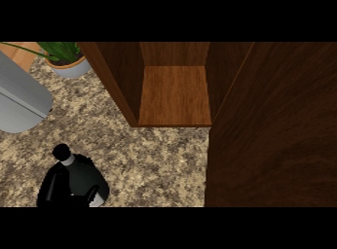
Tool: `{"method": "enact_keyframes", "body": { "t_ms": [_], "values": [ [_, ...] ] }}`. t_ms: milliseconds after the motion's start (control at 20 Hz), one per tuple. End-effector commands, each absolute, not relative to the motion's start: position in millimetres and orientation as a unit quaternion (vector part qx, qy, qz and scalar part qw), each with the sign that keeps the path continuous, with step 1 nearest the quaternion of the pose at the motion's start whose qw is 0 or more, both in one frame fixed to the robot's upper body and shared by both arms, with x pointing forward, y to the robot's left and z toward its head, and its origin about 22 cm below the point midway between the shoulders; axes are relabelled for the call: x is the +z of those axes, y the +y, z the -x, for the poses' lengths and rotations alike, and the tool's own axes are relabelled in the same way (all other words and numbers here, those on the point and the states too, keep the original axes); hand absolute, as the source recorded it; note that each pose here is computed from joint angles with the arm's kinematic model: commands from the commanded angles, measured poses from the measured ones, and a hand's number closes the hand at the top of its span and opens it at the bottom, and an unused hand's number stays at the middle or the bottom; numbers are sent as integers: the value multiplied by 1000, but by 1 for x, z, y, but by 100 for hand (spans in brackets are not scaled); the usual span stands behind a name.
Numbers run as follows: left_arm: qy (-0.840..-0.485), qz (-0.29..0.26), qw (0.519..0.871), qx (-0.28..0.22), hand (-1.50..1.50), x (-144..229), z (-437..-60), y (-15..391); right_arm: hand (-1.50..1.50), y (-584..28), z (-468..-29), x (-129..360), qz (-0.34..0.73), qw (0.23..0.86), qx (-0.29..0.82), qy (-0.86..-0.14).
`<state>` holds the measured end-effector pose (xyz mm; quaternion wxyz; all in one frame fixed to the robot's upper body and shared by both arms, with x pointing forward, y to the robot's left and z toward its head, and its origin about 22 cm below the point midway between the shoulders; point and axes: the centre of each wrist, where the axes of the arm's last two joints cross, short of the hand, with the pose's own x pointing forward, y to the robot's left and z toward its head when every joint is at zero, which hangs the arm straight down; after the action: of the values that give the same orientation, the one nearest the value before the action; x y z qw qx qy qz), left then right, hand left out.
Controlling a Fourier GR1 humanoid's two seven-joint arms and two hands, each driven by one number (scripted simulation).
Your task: Pick up the wine, place it into the cabinet and close the cabinet
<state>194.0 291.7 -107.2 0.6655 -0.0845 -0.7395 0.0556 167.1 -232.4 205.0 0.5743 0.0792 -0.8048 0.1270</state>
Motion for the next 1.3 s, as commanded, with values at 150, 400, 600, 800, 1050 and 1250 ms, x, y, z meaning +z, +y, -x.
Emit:
{"method": "enact_keyframes", "body": {
  "t_ms": [150,400,600,800,1050,1250],
  "values": [
    [-766,19,640,61,150,-113,-179,301,-150,-236,-139,217,-112,554,124,-816],
    [-802,-18,596,37,150,-90,-200,318,-150,-236,-123,210,-110,556,125,-815],
    [-829,-27,558,35,150,-70,-184,289,-150,-232,-132,210,-112,563,134,-808],
    [-829,35,555,54,150,-29,-209,282,-150,-235,-129,213,-112,555,122,-815],
    [-816,80,571,42,150,0,-200,265,-150,-227,-132,206,-107,559,114,-814],
    [-818,75,570,26,150,31,-210,243,-150,-231,-140,211,-115,555,129,-814]
  ]
}}
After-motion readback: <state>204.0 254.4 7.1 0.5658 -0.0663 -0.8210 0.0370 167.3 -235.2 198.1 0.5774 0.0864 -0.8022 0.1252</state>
